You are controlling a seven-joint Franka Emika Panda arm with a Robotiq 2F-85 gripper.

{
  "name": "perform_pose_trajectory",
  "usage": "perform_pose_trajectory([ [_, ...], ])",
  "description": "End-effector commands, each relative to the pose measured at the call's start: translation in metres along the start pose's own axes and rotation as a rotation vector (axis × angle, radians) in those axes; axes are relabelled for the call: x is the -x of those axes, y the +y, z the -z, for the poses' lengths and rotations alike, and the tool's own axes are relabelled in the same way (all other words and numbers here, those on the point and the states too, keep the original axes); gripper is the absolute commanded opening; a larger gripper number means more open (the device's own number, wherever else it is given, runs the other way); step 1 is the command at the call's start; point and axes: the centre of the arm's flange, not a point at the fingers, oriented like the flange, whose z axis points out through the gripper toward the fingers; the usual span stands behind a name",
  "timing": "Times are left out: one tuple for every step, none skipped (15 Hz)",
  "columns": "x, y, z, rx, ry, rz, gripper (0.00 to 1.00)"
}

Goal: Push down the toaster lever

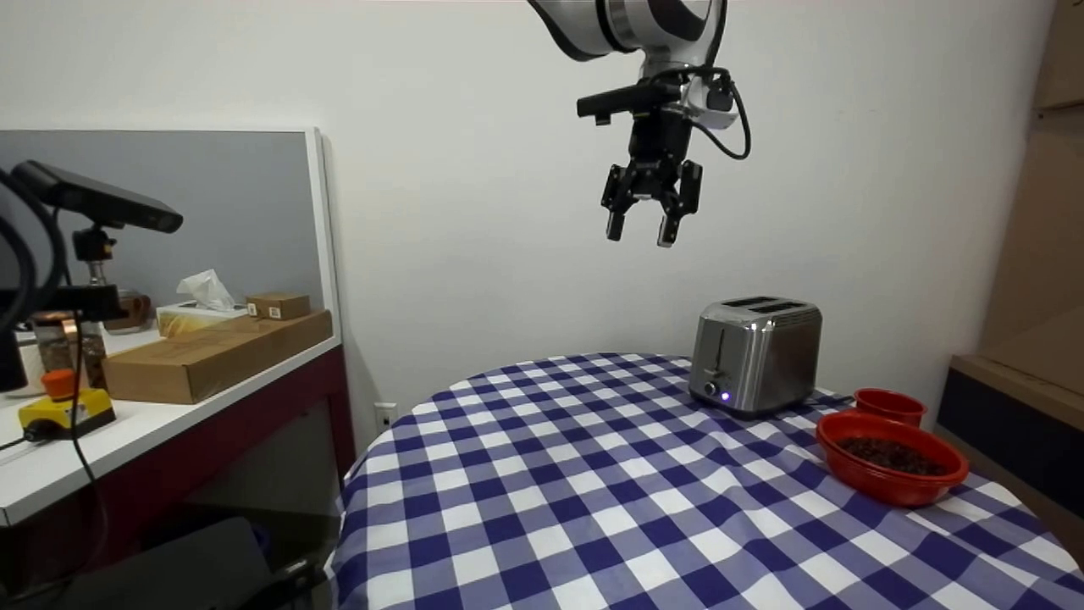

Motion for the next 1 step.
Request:
perform_pose_trajectory([
  [-0.0012, -0.0001, -0.0024, 0.001, -0.003, 0.000, 1.00],
])
